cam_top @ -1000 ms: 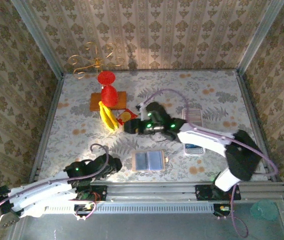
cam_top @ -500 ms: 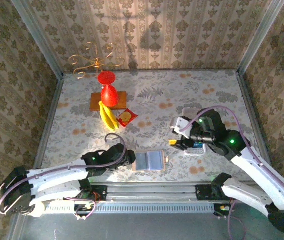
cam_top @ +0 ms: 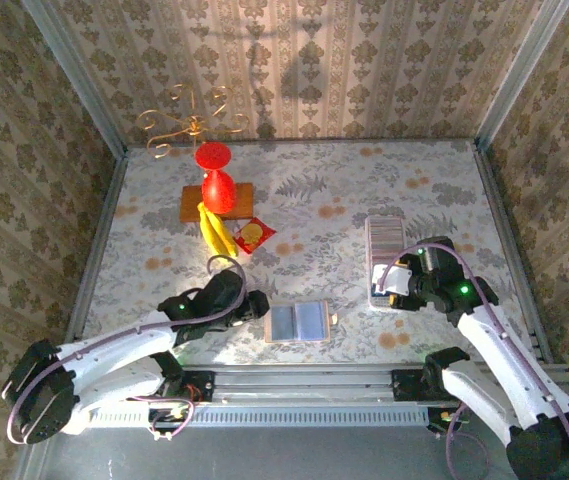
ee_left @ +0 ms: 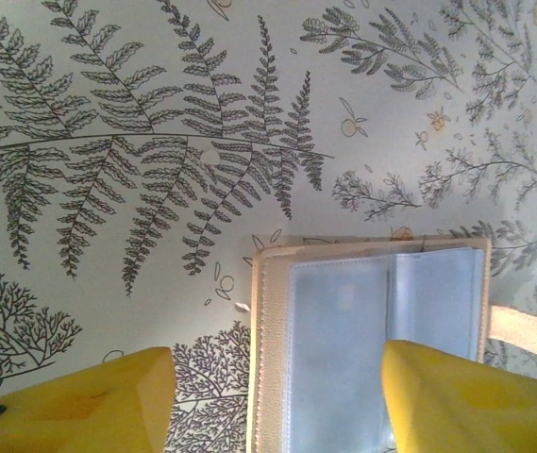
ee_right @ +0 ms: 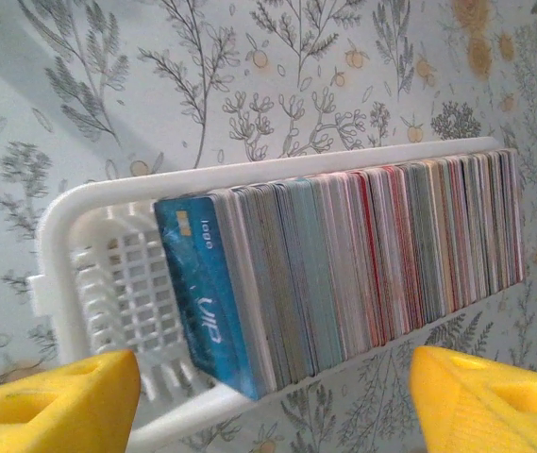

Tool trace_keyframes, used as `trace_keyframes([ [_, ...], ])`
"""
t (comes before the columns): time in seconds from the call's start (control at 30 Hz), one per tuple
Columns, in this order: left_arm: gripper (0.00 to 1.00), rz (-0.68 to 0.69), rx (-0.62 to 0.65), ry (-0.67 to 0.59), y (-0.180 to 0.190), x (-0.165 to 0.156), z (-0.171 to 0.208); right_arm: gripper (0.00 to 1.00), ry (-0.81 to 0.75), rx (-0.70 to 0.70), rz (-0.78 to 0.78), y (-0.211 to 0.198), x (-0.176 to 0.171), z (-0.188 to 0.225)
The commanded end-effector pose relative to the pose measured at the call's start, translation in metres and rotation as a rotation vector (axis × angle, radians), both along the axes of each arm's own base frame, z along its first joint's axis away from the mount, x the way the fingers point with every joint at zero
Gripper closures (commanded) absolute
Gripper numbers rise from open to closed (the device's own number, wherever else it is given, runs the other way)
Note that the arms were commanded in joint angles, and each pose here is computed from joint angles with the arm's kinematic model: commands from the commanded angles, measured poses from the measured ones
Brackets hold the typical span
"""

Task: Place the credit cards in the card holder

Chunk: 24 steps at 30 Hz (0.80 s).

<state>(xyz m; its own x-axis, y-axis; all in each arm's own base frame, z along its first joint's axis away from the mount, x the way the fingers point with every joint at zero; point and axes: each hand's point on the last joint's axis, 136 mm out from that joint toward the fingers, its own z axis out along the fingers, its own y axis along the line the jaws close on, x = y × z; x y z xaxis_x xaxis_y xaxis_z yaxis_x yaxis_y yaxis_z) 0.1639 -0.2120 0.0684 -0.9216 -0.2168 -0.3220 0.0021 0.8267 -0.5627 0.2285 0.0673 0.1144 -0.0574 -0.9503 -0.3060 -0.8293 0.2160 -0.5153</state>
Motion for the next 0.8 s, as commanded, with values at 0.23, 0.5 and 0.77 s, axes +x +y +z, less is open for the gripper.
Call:
trace_keyframes([
  [0.23,0.5,-0.065,-0.042,0.047,-0.002,-0.007,0.005,0.26,-0.055,-0.027,0.029,0.001,0.028,-0.016],
  [0.5,0.54,-0.056,-0.054,0.058,-0.004,-0.007,0.002,0.28,0.04,-0.012,0.092,0.01,0.021,-0.034],
  [0.77,0.55,-0.032,-0.06,0.062,-0.003,-0.005,-0.001,0.27,0.028,-0.015,0.107,0.012,0.026,-0.042],
])
